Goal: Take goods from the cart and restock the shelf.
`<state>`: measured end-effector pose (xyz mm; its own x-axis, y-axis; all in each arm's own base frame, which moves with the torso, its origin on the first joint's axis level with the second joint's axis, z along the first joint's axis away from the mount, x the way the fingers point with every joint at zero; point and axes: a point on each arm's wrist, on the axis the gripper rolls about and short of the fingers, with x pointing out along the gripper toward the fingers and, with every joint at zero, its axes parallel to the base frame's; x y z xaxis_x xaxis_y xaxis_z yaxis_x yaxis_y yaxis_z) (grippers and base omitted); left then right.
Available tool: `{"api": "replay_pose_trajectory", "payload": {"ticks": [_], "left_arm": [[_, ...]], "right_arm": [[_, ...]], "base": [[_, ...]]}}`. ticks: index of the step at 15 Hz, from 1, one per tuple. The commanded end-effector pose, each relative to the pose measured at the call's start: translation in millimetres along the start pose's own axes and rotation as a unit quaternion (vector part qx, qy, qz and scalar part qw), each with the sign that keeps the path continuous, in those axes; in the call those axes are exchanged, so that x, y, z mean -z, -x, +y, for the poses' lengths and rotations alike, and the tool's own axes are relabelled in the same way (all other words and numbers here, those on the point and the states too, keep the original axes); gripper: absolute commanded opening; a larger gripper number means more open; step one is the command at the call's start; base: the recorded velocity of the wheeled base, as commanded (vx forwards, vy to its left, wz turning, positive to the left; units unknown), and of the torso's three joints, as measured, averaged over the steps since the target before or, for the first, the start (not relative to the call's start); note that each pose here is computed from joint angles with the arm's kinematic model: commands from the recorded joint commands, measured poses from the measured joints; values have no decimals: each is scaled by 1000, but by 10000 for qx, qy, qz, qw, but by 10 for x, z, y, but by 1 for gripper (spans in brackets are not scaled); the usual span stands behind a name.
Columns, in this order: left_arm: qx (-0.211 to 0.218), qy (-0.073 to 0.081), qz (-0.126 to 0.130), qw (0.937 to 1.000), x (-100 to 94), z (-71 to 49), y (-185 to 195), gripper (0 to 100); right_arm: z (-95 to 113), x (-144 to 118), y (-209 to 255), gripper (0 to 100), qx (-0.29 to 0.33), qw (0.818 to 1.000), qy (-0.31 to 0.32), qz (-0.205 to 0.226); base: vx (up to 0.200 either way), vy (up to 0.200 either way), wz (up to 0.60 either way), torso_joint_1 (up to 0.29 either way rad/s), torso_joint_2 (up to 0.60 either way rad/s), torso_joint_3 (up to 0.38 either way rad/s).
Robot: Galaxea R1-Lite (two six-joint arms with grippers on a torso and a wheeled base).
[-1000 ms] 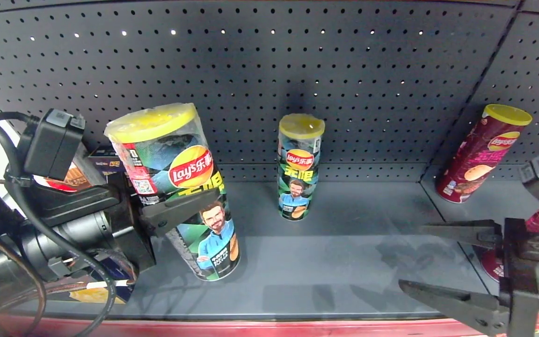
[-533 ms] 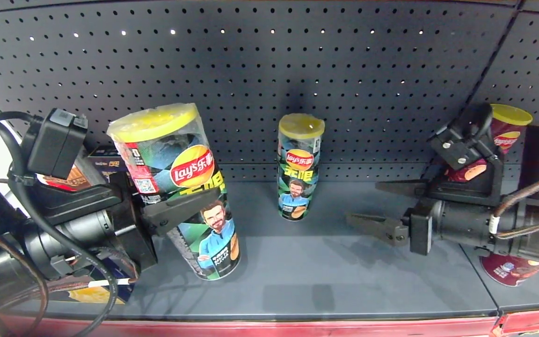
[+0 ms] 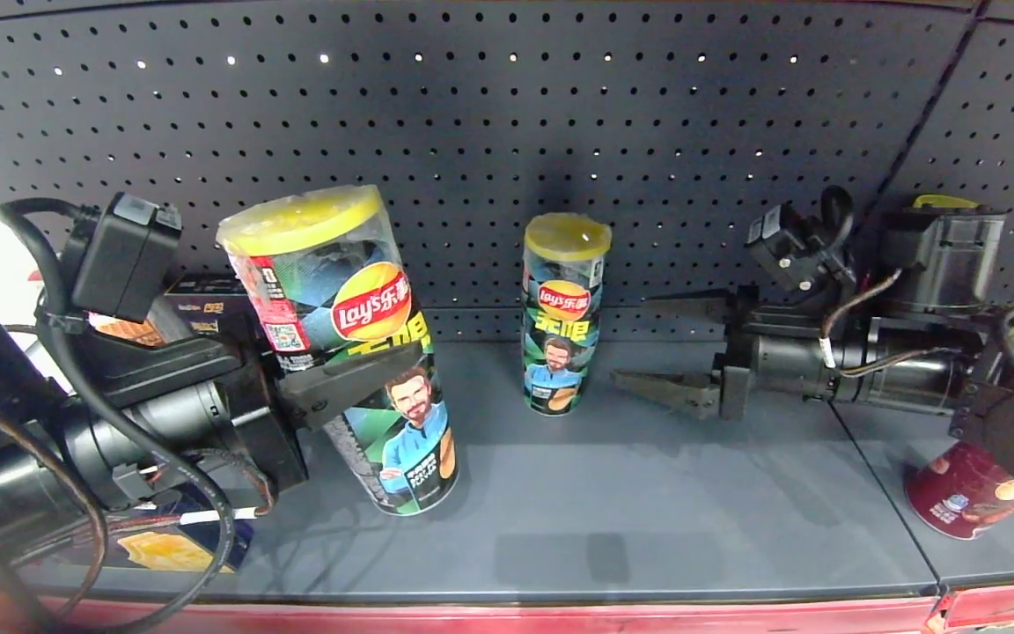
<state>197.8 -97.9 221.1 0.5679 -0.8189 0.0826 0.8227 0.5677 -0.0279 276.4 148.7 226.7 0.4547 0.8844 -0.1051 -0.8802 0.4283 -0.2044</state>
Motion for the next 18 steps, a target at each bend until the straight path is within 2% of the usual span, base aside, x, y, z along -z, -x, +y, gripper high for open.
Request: {"api": "replay_pose_trajectory", "payload": {"ticks": [1, 5, 12, 18], "left_arm": [[4, 12, 17, 10000, 9, 7, -14, 0], [-2, 76, -3, 10000, 4, 10, -13, 0], [12, 70, 10, 10000, 3, 63, -111, 0], [27, 70, 11, 10000, 0, 143, -248, 0]], "right_arm": [[-140, 109, -197, 100, -139, 9999, -21, 28], [-309, 194, -434, 100, -373, 9991, 67, -181], [-542, 385, -874, 100, -627, 9973, 153, -348], [-606, 530, -1065, 100, -812, 9957, 163, -421]], "base": [[0, 0, 0, 0, 0, 0], [0, 0, 0, 0, 0, 0], [0, 0, 0, 0, 0, 0], [0, 0, 0, 0, 0, 0]]}}
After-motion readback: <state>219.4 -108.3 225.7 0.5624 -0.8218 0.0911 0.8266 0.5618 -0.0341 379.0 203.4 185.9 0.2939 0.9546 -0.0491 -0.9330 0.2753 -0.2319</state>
